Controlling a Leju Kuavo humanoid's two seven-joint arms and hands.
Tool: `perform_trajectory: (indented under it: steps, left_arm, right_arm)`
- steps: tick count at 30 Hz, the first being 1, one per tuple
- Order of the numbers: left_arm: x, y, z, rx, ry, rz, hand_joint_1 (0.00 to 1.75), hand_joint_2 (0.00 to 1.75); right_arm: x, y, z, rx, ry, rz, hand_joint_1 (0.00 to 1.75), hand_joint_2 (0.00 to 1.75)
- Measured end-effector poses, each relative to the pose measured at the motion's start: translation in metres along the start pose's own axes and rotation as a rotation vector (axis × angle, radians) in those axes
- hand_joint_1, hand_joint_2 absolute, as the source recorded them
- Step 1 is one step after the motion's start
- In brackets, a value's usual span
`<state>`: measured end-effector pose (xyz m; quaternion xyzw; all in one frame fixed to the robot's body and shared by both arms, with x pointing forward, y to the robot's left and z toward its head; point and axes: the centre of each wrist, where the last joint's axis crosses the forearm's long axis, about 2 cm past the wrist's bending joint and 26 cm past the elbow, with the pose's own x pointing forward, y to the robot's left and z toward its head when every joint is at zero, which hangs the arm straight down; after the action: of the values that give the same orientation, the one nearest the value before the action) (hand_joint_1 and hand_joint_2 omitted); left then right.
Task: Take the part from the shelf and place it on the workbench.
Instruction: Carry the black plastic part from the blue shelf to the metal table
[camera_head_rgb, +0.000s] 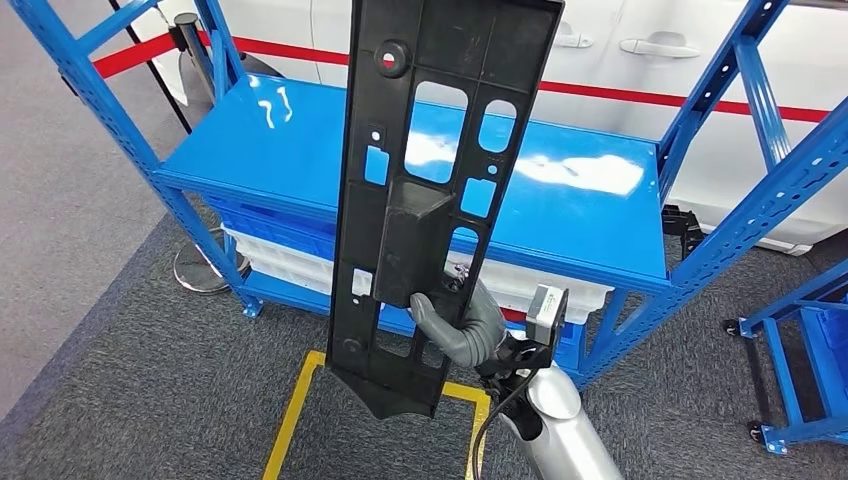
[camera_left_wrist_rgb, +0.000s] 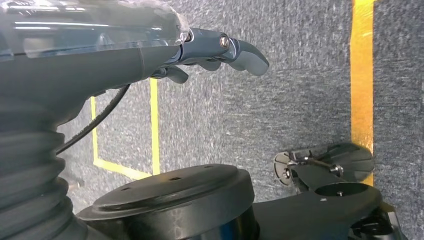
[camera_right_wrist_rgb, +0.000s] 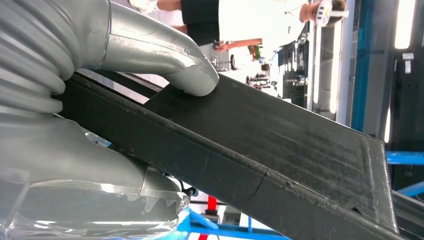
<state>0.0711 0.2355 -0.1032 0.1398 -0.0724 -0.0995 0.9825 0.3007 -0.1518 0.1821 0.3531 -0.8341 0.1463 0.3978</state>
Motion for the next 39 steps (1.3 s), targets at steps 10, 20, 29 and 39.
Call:
perform_trajectory:
  steps: [10,20,29,39]
  left_arm:
    - [0.006,0.001,0.0,0.001,-0.012,0.002,0.0,1.75]
    - [-0.003,0.001,-0.001,0.001,0.004,-0.011,0.0,1.75]
    - [0.001,0.0,0.0,-0.001,-0.007,-0.008,0.0,1.75]
    - [0.005,-0.001,0.001,-0.003,-0.015,-0.005,0.0,1.75]
  right_arm:
    - [0.001,0.0,-0.002,0.009,-0.005,0.014,1.75,1.75]
    - [0.0,0.0,-0.002,0.008,-0.002,0.018,1.75,1.75]
    - [0.001,0.001,0.002,0.003,0.005,0.024,1.75,1.75]
    - [0.005,0.001,0.0,0.008,-0.01,0.04,1.75,1.75]
